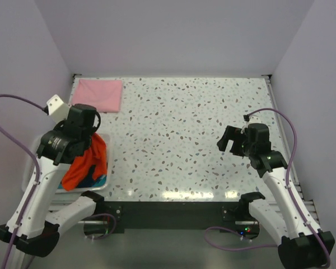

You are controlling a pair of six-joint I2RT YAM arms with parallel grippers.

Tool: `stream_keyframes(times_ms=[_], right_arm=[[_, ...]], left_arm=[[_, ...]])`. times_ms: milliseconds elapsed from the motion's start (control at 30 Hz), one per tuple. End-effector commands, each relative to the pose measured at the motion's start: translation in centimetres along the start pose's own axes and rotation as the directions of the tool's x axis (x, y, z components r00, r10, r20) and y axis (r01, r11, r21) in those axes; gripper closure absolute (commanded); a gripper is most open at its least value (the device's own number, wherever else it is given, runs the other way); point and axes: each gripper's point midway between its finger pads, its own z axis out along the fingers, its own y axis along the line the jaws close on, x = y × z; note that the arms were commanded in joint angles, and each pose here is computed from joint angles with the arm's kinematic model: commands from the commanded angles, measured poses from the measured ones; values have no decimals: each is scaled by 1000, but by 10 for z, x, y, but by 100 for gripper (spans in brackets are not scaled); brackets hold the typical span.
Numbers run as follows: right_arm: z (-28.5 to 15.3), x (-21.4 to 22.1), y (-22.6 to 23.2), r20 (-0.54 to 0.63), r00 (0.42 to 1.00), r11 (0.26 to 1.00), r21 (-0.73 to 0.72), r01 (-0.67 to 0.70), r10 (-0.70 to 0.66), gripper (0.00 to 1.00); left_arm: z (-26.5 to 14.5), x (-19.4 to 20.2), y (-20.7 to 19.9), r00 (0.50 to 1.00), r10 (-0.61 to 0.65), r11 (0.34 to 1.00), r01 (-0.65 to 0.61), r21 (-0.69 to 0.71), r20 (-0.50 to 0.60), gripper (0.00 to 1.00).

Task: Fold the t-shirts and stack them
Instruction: Grab the tshirt from the pile, then move the tshirt to the center of the board

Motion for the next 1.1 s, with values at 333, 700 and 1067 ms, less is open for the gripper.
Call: stream_keyframes(times_ms=[333, 700, 1067], right_arm=[[0, -11, -6, 41, 999, 999, 46, 1, -3, 1], [-20, -24, -31, 147, 989, 981, 184, -56, 29, 1], [-42, -31, -45, 201, 979, 959, 266, -96, 42, 1]], left_arm=[[-102, -140, -117, 960, -185, 797, 21, 604, 212, 100], [-117, -107, -262, 997, -18, 472, -52, 880, 69, 100], [-109, 44, -345, 959, 284, 393, -106, 914, -11, 100]])
